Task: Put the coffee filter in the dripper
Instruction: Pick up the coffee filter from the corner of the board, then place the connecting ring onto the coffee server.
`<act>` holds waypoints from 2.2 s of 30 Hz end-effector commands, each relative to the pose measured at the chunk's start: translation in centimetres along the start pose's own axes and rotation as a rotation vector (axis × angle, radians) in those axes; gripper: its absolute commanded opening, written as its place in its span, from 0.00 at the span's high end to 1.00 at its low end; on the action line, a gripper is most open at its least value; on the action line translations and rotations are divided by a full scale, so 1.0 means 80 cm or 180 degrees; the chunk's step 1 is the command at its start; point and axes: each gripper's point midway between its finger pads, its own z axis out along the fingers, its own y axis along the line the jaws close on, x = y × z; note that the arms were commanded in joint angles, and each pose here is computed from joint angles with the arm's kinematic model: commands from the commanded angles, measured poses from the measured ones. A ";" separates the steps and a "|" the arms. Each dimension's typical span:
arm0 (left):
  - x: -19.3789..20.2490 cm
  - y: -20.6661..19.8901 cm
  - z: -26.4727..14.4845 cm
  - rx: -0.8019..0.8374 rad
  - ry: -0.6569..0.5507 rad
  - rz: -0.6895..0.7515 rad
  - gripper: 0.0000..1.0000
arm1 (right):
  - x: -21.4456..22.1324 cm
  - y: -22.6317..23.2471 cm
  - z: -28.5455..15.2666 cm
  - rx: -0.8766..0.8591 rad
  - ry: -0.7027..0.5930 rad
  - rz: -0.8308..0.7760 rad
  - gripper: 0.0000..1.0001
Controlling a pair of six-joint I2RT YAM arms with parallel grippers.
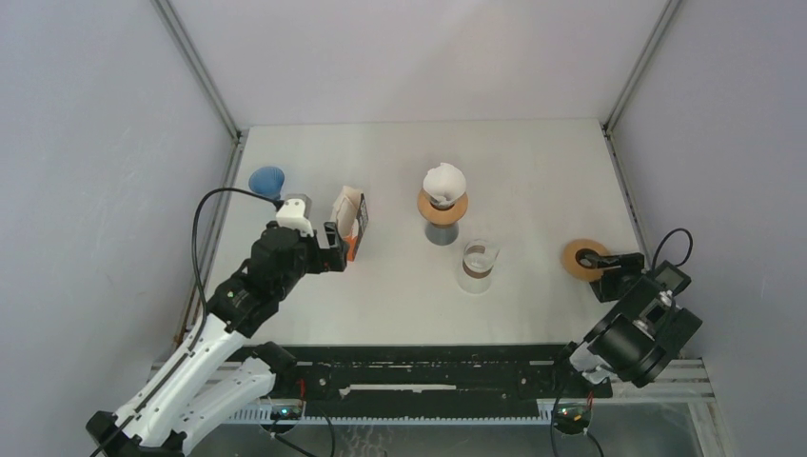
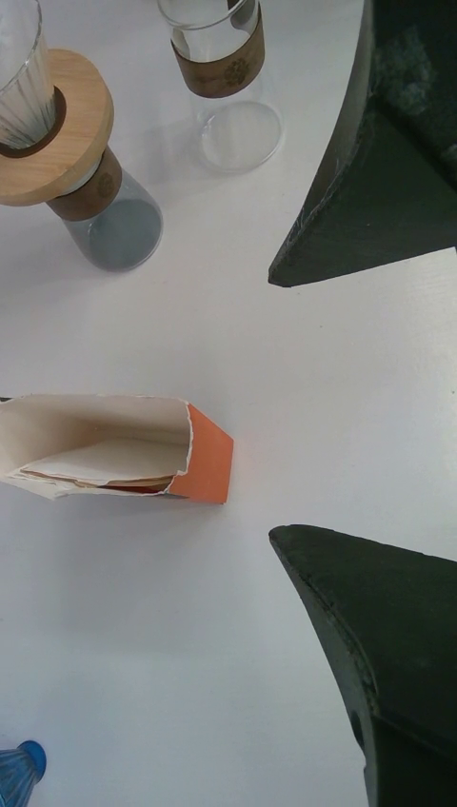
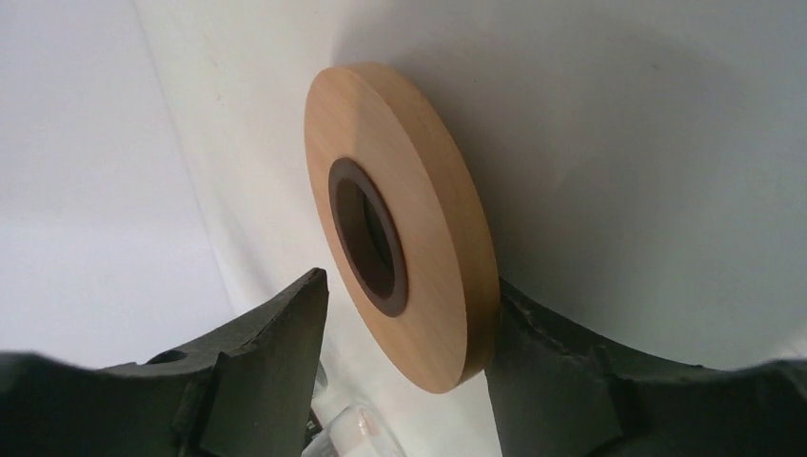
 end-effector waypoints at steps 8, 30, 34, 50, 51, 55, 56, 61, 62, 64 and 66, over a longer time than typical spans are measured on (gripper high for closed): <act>-0.005 -0.007 0.008 0.0044 -0.0048 0.0026 0.00 | 0.006 -0.011 0.020 -0.0149 0.0110 0.0195 0.72; -0.017 -0.037 0.010 0.0320 0.0055 -0.0149 0.00 | 0.047 0.139 -0.046 -0.1038 0.0241 -0.0542 0.96; -0.022 -0.044 0.009 0.0387 0.0069 -0.0192 0.00 | 0.065 0.174 -0.064 -0.1252 0.0328 -0.0685 0.97; -0.039 -0.083 0.004 0.0736 0.0204 -0.0458 0.00 | 0.171 0.229 -0.126 -0.1789 0.1207 -0.1068 0.97; -0.039 -0.086 0.004 0.0773 0.0220 -0.0482 0.00 | 0.179 0.229 -0.128 -0.1793 0.1291 -0.1086 0.97; -0.041 -0.104 0.005 0.0906 0.0273 -0.0575 0.00 | 0.212 0.227 -0.138 -0.1817 0.1632 -0.1162 0.97; -0.041 -0.108 0.005 0.0924 0.0286 -0.0588 0.00 | 0.220 0.228 -0.140 -0.1817 0.1704 -0.1185 0.97; -0.042 -0.129 0.010 0.1048 0.0341 -0.0664 0.00 | 0.251 0.229 -0.146 -0.1794 0.1986 -0.1325 0.96; -0.042 -0.131 0.011 0.1062 0.0351 -0.0675 0.00 | 0.256 0.228 -0.146 -0.1777 0.2025 -0.1345 0.96; -0.040 -0.135 0.013 0.1071 0.0381 -0.0699 0.00 | 0.263 0.226 -0.144 -0.1748 0.2072 -0.1353 0.96; -0.037 -0.138 0.015 0.1079 0.0408 -0.0708 0.00 | 0.270 0.224 -0.142 -0.1720 0.2148 -0.1351 0.96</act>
